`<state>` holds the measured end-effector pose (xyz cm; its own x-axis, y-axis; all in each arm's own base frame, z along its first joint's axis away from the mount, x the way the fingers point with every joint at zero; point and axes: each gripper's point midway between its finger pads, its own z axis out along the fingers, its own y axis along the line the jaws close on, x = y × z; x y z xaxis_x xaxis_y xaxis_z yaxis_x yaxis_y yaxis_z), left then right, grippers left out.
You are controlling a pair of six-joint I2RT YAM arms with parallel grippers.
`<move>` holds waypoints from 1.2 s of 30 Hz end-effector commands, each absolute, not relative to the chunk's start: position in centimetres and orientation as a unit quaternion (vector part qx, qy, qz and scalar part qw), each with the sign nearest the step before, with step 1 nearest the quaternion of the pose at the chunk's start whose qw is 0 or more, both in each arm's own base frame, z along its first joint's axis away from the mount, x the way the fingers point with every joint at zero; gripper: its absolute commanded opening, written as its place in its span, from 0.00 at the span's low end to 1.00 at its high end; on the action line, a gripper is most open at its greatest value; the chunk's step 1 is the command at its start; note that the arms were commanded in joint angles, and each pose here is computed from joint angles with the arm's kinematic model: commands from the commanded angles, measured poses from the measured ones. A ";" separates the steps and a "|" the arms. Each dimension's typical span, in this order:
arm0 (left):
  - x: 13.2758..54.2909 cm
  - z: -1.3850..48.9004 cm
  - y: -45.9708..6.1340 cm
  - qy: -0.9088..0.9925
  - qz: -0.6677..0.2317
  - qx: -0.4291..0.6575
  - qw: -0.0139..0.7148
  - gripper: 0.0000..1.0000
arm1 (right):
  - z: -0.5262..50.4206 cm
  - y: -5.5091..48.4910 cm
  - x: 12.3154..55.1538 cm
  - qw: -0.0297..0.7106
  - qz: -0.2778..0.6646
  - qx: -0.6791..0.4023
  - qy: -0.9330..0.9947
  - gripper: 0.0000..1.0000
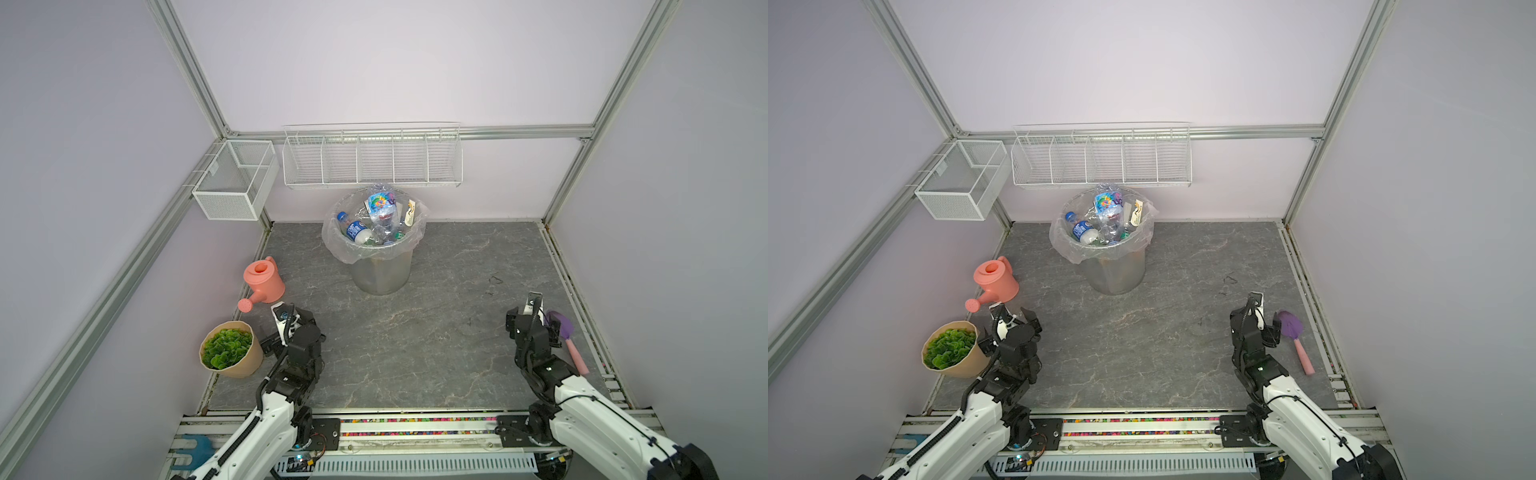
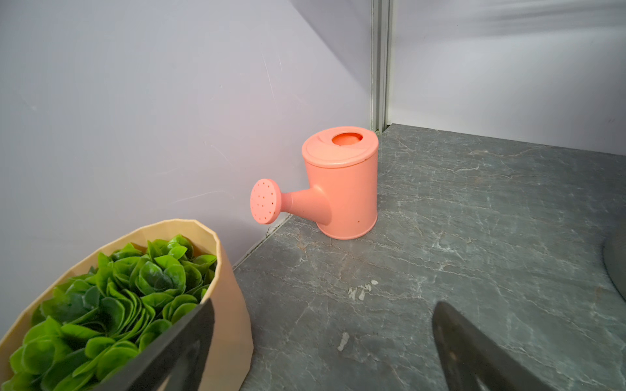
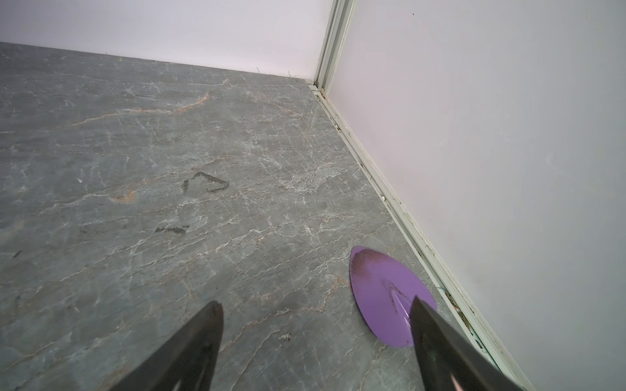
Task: Throw the plastic bottles in the bin
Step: Reset both arms
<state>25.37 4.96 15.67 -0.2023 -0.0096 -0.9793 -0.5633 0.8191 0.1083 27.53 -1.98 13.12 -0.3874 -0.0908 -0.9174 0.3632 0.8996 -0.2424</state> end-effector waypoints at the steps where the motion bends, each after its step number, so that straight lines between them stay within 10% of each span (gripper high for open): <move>1: 25.4 16.4 5.2 0.724 0.228 -0.203 0.618 1.00 | 13.8 -2.0 28.3 0.569 -0.204 0.088 0.792 0.88; 36: 26.3 16.4 6.8 0.678 0.214 -0.255 0.655 1.00 | 14.8 1.1 31.4 0.666 -0.160 0.023 0.728 0.89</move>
<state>26.19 6.71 16.26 -0.0404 -0.0552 -0.9977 -0.6341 0.7731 -0.0171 31.27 1.12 13.36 -0.1834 -0.1748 -0.9674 0.2339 0.9480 -0.2156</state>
